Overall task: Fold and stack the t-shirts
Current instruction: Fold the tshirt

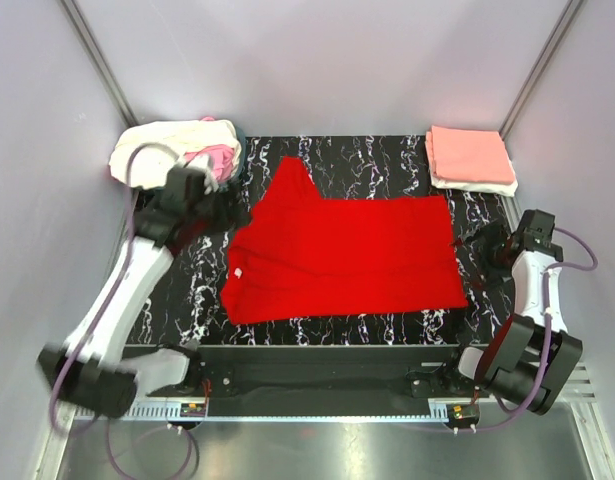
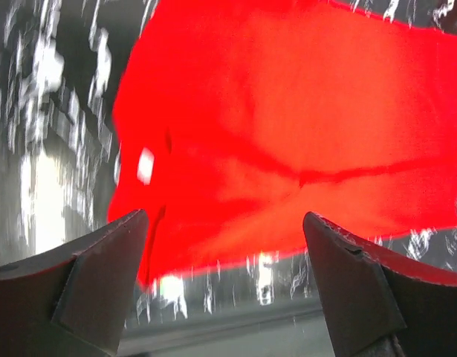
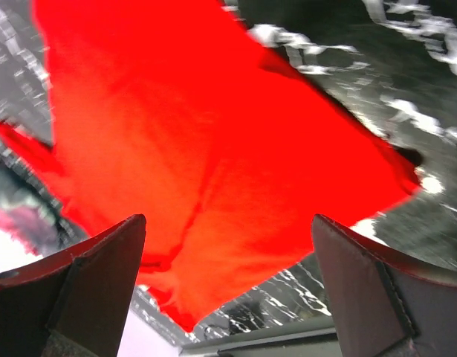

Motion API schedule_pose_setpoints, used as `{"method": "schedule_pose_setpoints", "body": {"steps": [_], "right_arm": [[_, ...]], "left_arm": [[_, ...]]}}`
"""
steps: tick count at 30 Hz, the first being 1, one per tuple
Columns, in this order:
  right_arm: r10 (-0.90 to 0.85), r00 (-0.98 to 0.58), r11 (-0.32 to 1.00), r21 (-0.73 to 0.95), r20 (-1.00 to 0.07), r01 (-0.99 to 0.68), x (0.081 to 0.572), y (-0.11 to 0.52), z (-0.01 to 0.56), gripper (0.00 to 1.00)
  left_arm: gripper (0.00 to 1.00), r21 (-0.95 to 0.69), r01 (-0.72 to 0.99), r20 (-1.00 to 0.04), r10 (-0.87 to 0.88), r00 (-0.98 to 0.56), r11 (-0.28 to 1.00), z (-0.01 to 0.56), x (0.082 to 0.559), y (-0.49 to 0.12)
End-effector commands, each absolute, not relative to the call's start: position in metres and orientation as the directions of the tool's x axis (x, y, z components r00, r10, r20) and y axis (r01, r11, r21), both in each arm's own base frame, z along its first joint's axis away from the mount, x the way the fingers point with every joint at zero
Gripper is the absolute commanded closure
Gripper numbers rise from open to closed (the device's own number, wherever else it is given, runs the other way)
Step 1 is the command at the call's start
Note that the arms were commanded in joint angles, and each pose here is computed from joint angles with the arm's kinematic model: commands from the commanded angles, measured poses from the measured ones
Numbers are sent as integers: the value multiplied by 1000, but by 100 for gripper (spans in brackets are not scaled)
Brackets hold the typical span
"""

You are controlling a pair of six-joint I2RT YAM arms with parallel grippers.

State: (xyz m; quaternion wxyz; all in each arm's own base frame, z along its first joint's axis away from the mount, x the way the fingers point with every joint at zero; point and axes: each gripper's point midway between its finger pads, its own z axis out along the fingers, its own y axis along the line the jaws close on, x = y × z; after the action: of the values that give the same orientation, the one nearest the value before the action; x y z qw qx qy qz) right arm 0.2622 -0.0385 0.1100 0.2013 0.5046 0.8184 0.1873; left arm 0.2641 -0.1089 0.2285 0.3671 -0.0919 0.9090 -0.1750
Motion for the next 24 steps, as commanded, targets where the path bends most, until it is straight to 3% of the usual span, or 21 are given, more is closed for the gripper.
{"method": "schedule_pose_setpoints", "body": {"steps": [1,3,5,6,7,11,12,13,24], "right_arm": [[871,-456,458,635,-182,622,293,-28,138,0],[857,-480,464,681,-185,566,299,-19,146,0],[845,-497,454,754,-197,474,306,-7,156,0],[844,-496,452,771,-205,449,306,-4,159,0],[845,-490,450,778,-212,439,303,0,159,0],[818,-514,473,811,-259,345,294,22,166,0],[814,-527,467,816,-245,341,286,29,155,0],[808,-515,477,832,-287,283,284,34,165,0],[779,-519,494,854,-351,164,239,71,115,2]], "left_arm": [[10,-299,119,-755,-158,-636,947,242,361,-132],[11,-272,181,-801,-118,-586,945,266,402,-143],[11,-262,193,-767,-83,-636,945,236,448,-155],[12,-271,246,-805,-79,-588,931,265,472,-166],[12,-276,233,-750,-57,-660,933,223,494,-171],[12,-290,262,-732,-38,-680,920,192,553,-187],[12,-303,263,-702,-28,-711,916,162,565,-192],[12,-304,275,-732,-39,-681,912,172,579,-193],[15,-390,127,-689,-197,-698,912,74,632,-196]]}}
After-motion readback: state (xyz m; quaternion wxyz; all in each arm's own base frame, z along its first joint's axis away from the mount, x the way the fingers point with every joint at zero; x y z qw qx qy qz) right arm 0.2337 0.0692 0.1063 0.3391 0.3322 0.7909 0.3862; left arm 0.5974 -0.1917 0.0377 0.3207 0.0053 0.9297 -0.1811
